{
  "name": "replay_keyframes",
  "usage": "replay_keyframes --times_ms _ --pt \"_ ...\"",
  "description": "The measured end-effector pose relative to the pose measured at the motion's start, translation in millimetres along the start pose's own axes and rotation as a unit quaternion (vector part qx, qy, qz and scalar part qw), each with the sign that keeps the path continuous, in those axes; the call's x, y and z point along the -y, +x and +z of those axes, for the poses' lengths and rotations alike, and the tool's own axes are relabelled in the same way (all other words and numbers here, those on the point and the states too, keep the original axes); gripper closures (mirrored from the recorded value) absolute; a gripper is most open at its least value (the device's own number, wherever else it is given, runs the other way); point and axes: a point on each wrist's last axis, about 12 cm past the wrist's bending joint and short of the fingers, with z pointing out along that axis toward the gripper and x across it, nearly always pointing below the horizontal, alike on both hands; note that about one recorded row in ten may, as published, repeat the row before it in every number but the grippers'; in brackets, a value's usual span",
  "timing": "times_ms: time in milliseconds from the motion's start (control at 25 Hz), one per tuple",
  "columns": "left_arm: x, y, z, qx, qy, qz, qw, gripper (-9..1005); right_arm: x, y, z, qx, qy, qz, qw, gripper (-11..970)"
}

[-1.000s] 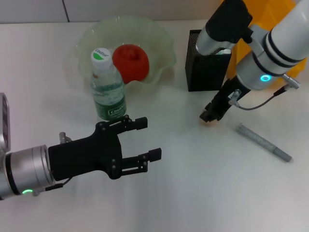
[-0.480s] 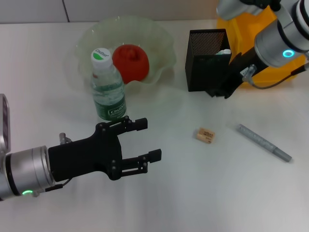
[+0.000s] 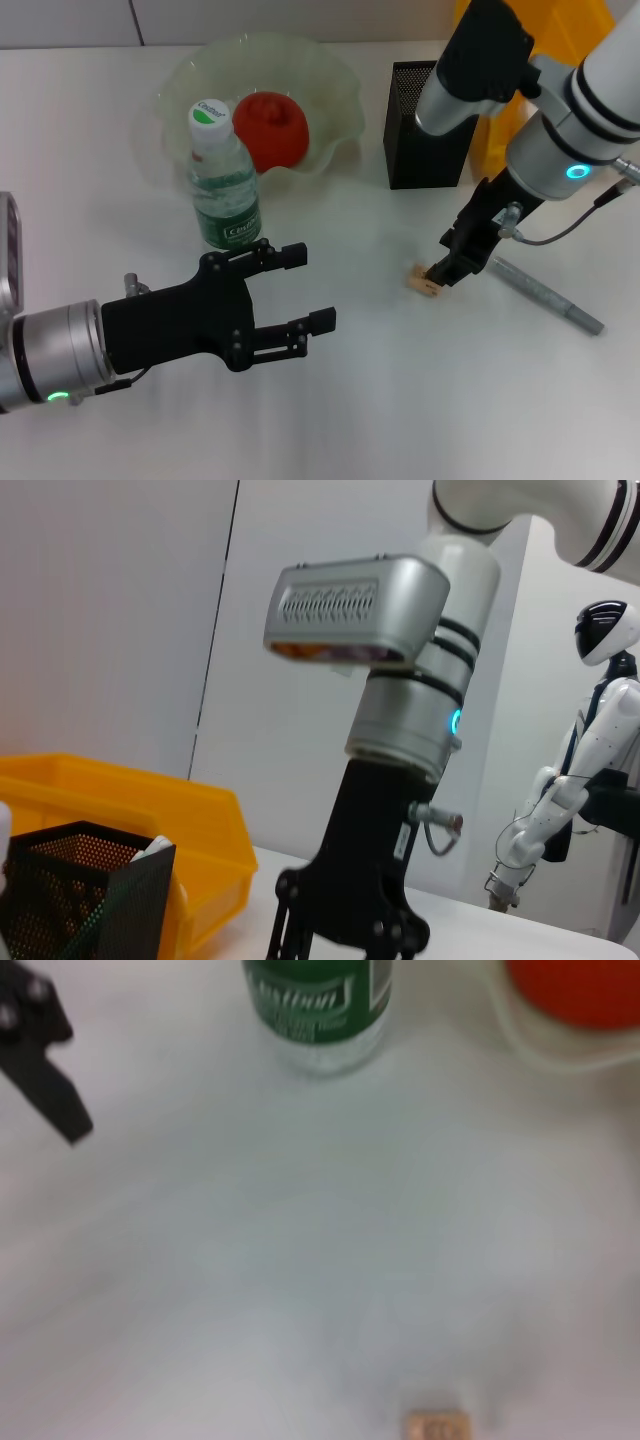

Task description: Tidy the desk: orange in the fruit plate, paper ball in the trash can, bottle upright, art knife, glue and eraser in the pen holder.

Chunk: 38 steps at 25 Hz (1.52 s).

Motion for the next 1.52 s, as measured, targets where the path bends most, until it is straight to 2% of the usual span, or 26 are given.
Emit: replay_keyframes --times_ms 240,400,720,1000,1200,1280,1400,1440,1480,1520 --pt "-0.1 0 0 0.000 0.000 -0.001 1.000 197 2.0 -1 15 -0.004 0.000 -0.003 1.000 481" --pt "0.1 0 0 0.000 0.000 -0.002 1.000 197 -1.2 -4 22 -0.010 -0.003 -0.012 1.000 396" --pt "0.7 1 -1 -0.001 -0.002 -0.003 1.000 198 -2.4 -7 34 -0.020 -0.003 -0.015 1.000 453" --pt "0.8 1 -1 0.000 -0.003 -0.003 1.000 197 -3.3 -9 33 -0.015 -0.005 -0.014 1.000 502" --pt "1.1 2 -2 0.000 -0.005 -0.005 1.000 198 -3.1 -8 28 -0.010 -0.006 -0.011 1.000 711" --pt "1.4 3 -3 0.000 -0.006 -0.006 1.000 198 -3.1 -11 5 0.017 0.001 -0.012 1.000 717" --pt "1.4 3 -3 0.001 -0.006 -0.006 1.000 198 -1.5 -12 -6 0.031 0.007 -0.009 0.999 722" --pt "1.4 3 -3 0.001 -0.006 -0.006 1.000 198 1.8 -12 -33 0.063 0.026 -0.003 0.998 722" --pt "1.4 3 -3 0.001 -0.006 -0.006 1.000 198 1.8 -12 -33 0.063 0.026 -0.003 0.998 722" --pt "1.4 3 -3 0.001 -0.006 -0.005 1.000 198 6.3 -12 -58 0.092 0.057 0.007 0.994 721"
